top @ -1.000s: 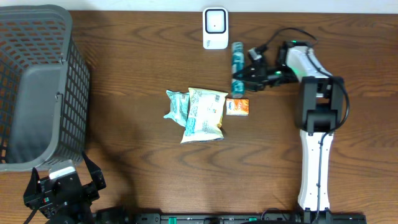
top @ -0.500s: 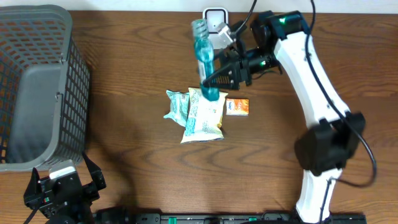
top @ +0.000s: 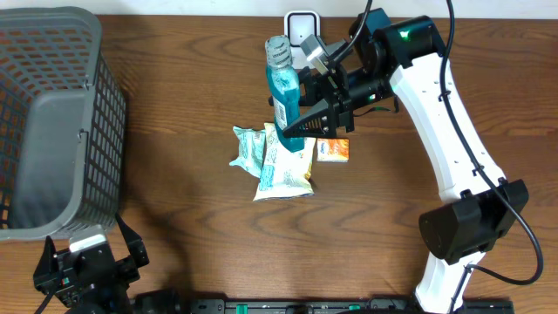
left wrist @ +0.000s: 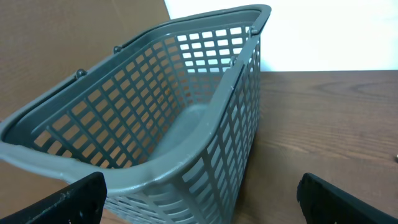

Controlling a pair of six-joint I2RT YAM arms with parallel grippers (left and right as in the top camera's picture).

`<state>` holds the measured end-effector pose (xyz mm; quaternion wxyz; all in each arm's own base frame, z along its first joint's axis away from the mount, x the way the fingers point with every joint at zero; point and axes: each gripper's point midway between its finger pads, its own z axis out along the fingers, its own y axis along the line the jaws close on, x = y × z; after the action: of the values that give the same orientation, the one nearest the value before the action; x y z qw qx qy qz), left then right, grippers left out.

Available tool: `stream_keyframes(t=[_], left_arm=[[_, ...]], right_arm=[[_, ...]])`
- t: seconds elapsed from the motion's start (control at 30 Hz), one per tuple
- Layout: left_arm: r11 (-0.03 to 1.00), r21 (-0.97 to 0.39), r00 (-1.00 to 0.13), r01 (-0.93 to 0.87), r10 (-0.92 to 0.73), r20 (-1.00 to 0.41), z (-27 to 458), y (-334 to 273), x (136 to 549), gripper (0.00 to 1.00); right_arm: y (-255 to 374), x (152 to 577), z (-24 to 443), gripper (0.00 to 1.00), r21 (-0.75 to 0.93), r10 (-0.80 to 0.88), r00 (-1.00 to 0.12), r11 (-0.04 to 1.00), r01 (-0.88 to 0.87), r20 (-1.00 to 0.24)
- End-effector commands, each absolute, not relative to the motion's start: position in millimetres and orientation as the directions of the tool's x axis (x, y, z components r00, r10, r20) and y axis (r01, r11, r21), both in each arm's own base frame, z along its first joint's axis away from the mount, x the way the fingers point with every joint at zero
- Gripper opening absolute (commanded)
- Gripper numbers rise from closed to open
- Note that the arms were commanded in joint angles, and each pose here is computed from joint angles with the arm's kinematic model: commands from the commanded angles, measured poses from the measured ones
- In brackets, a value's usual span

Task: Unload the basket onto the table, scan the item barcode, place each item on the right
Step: 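Carry the bottle to the white scanner and hold its label before it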

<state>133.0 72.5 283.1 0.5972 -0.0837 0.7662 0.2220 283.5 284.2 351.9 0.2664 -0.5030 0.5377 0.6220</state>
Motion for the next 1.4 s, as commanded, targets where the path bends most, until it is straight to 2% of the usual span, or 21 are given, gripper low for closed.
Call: stream_keyframes(t=[0.0,0.1,0.2,0.27,0.4,0.53,0.63,0.7,0.97,1.13,1.37], left_arm=[[0.894,0.229,-0.265,-0.385,0.131,-0.955,282,70,132,0.98],[0.894,0.23,-0.267,-0.384,0.131,-0.955,281,70,131,0.98],[0.894,0.23,-0.267,-0.384,0.131,-0.955,281,70,131,0.98],[0.894,0.23,-0.267,-0.384,0.131,-0.955,281,70,131,0.98],[0.894,0.23,-0.267,-0.384,0.131,-0.955,281,70,131,0.98],[0.894,0.23,-0.268,-0.384,0.131,-0.955,281,70,131,0.98],[0.894,0.23,-0.27,-0.384,0.13,-0.954,280,70,131,0.98],[0.894,0.23,-0.27,-0.384,0.13,-0.954,280,70,131,0.98],[0.894,0.23,-0.27,-0.384,0.13,-0.954,280,70,131,0.98],[0.894,0.23,-0.269,-0.384,0.13,-0.954,280,70,131,0.98],[0.894,0.23,-0.269,-0.384,0.13,-0.954,280,70,131,0.98]], right_arm=[[281,282,372,0.14,0.408,-0.149,-0.38,-0.295,-0.864,-0.913],[275,288,359,0.11,0.403,-0.208,-0.358,-0.248,-0.881,-0.91],[264,305,318,0.02,0.375,-0.394,-0.301,-0.124,-0.919,-0.868],[255,324,289,0.02,0.395,-0.522,-0.352,0.031,-0.918,-0.777],[235,365,255,0.06,0.33,-0.619,-0.461,0.322,-0.887,-0.636],[210,418,240,0.07,0.168,-0.59,-0.573,0.598,-0.783,-0.57],[192,457,237,0.12,0.061,-0.5,-0.638,0.758,-0.649,-0.585],[189,477,234,0.12,0.029,-0.452,-0.648,0.807,-0.59,-0.614],[198,531,198,0.15,0.017,-0.322,-0.678,0.897,-0.442,-0.661],[218,554,183,0.19,0.033,-0.277,-0.651,0.906,-0.422,-0.707],[226,587,159,0.2,0.032,-0.182,-0.629,0.949,-0.313,-0.756]])
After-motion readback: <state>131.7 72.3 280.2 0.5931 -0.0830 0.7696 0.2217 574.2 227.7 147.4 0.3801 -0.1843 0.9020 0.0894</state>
